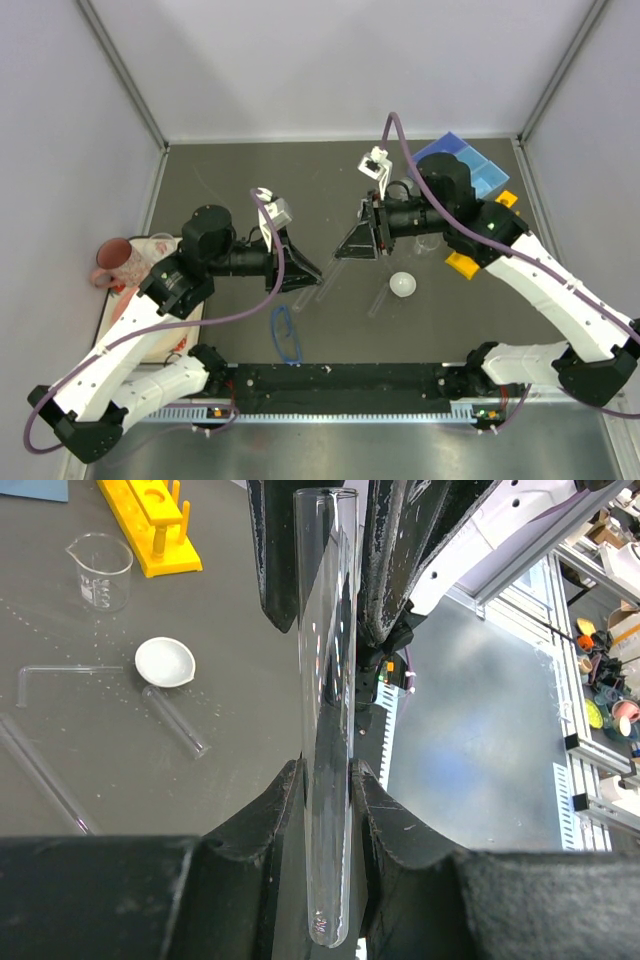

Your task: Organize the chemistry lab equipment

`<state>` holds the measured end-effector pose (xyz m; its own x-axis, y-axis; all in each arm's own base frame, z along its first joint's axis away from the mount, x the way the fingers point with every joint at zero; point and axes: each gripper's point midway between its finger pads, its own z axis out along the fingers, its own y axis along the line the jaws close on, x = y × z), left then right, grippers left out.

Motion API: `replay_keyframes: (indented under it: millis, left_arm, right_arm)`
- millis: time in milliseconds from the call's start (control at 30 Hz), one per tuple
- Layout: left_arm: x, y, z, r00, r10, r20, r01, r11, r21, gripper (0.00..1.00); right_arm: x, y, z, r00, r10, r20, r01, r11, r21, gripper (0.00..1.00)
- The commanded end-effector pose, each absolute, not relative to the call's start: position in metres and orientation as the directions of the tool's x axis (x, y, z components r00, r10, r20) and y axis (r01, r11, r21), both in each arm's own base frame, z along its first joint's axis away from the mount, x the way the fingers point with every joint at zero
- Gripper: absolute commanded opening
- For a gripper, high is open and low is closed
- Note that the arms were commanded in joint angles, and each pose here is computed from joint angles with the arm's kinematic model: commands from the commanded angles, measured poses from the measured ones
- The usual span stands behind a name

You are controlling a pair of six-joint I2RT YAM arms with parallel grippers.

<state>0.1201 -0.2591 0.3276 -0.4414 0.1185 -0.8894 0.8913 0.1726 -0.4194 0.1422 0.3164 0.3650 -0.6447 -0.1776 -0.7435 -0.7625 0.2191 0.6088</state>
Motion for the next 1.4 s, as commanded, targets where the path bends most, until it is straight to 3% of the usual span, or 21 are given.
replay_keyframes:
  millis: [0,267,433,533,667,733,867,933,1067,1200,1367]
  left_arm:
    - [0.121,-0.260,0.347,-0.389,0.086,-0.917,0.915,0.150,-0.374,0.00]
    - [0.122,-0.260,0.345,-0.390,0.088,-0.916,0.914,0.155,-0.374,0.01]
    - [0.123,-0.259,0.345,-0.385,0.087,-0.919,0.915,0.165,-0.368,0.10]
    - [0.126,-0.258,0.347,-0.373,0.088,-0.923,0.918,0.181,-0.354,0.26]
    - [0.129,-0.257,0.350,-0.375,0.098,-0.922,0.914,0.203,-0.350,0.57]
    - [0.130,-0.256,0.356,-0.365,0.092,-0.926,0.917,0.207,-0.341,0.99]
    - [0.135,-0.254,0.372,-0.355,0.090,-0.931,0.914,0.241,-0.325,0.99]
    - [0.140,-0.250,0.387,-0.324,0.076,-0.943,0.915,0.278,-0.292,0.99]
    - [0.174,-0.229,0.383,-0.308,0.082,-0.948,0.834,0.503,-0.227,0.99]
    - [0.190,-0.213,0.369,-0.326,0.075,-0.942,0.755,0.620,-0.212,0.99]
    - [0.195,-0.206,0.344,-0.351,0.071,-0.934,0.713,0.667,-0.217,0.99]
  right_arm:
    - [0.137,0.321,0.386,-0.595,-0.149,-0.790,-0.802,0.163,0.574,0.37]
    - [0.138,0.326,0.387,-0.593,-0.145,-0.792,-0.805,0.150,0.575,0.30]
    - [0.137,0.328,0.383,-0.599,-0.149,-0.787,-0.800,0.147,0.581,0.17]
    - [0.136,0.327,0.381,-0.601,-0.148,-0.785,-0.799,0.150,0.583,0.11]
    - [0.135,0.323,0.380,-0.599,-0.144,-0.788,-0.800,0.158,0.579,0.07]
    - [0.136,0.322,0.380,-0.597,-0.135,-0.791,-0.800,0.168,0.576,0.06]
    - [0.146,0.320,0.376,-0.595,-0.123,-0.794,-0.796,0.229,0.560,0.07]
    - [0.163,0.316,0.372,-0.589,-0.097,-0.802,-0.780,0.326,0.534,0.06]
    - [0.207,0.288,0.365,-0.586,-0.038,-0.809,-0.698,0.532,0.480,0.06]
    - [0.263,0.227,0.348,-0.578,0.046,-0.815,-0.496,0.773,0.396,0.05]
    - [0.305,0.148,0.347,-0.512,0.076,-0.856,-0.232,0.947,0.224,0.05]
